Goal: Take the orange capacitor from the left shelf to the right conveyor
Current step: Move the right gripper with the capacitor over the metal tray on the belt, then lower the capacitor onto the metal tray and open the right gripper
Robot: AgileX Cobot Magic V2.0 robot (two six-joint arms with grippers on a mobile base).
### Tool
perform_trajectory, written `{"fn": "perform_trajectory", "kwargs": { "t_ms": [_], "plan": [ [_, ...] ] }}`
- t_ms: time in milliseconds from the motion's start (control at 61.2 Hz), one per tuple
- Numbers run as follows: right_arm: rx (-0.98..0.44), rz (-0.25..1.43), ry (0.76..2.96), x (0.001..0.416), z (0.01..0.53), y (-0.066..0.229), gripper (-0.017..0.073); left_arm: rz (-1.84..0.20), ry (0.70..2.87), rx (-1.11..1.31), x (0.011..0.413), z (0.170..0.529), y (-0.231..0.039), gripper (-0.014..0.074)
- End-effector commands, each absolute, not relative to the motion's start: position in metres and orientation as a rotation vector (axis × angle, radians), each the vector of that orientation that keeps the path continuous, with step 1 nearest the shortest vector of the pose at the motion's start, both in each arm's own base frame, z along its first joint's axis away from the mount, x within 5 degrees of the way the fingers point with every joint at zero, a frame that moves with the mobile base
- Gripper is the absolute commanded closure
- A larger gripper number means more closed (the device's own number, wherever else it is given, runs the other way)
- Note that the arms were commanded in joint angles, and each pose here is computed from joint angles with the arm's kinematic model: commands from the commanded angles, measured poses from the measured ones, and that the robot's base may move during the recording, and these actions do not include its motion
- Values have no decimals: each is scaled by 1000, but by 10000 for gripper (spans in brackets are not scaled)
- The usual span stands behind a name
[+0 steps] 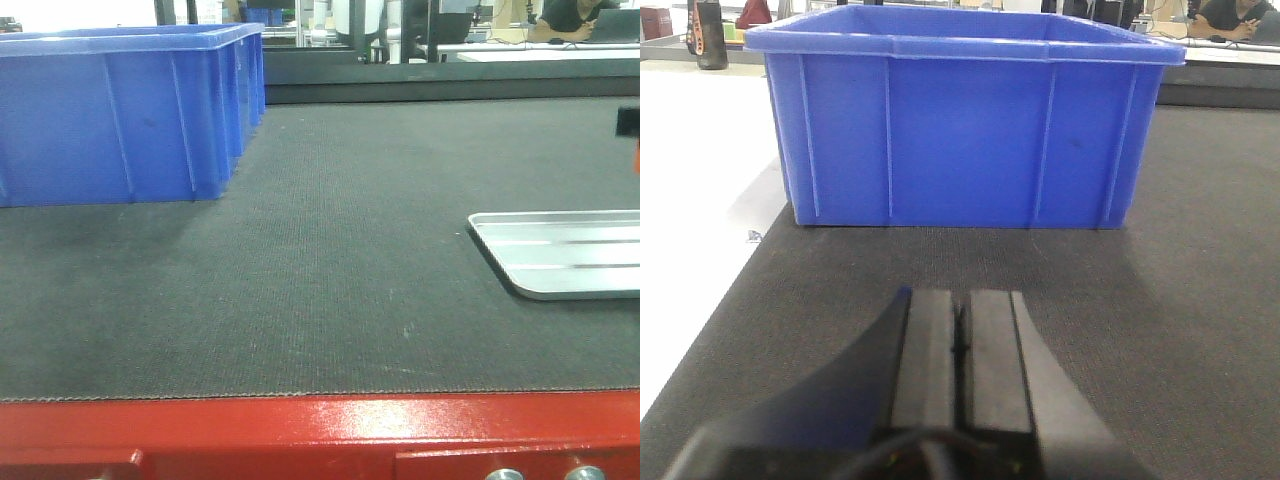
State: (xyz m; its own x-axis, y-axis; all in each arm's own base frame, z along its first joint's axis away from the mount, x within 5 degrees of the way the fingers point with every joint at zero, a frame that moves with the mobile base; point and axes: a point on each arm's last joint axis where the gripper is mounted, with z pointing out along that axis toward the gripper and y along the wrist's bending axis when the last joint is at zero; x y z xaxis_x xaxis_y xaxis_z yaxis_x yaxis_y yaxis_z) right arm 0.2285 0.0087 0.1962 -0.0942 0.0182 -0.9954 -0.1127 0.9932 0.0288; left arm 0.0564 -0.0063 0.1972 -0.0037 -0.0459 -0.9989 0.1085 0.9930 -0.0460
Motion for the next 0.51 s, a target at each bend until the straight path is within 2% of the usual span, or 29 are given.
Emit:
{"fn": "perform_trajectory", "kwargs": {
  "t_ms": [0, 491],
  "plan": [
    [-96, 128, 1495, 236, 207, 10, 421, -122, 1467, 37, 55, 207, -5, 720],
    [-86, 152, 1589, 250, 163, 11, 413, -122, 1467, 37, 55, 207, -5, 720]
  ]
}}
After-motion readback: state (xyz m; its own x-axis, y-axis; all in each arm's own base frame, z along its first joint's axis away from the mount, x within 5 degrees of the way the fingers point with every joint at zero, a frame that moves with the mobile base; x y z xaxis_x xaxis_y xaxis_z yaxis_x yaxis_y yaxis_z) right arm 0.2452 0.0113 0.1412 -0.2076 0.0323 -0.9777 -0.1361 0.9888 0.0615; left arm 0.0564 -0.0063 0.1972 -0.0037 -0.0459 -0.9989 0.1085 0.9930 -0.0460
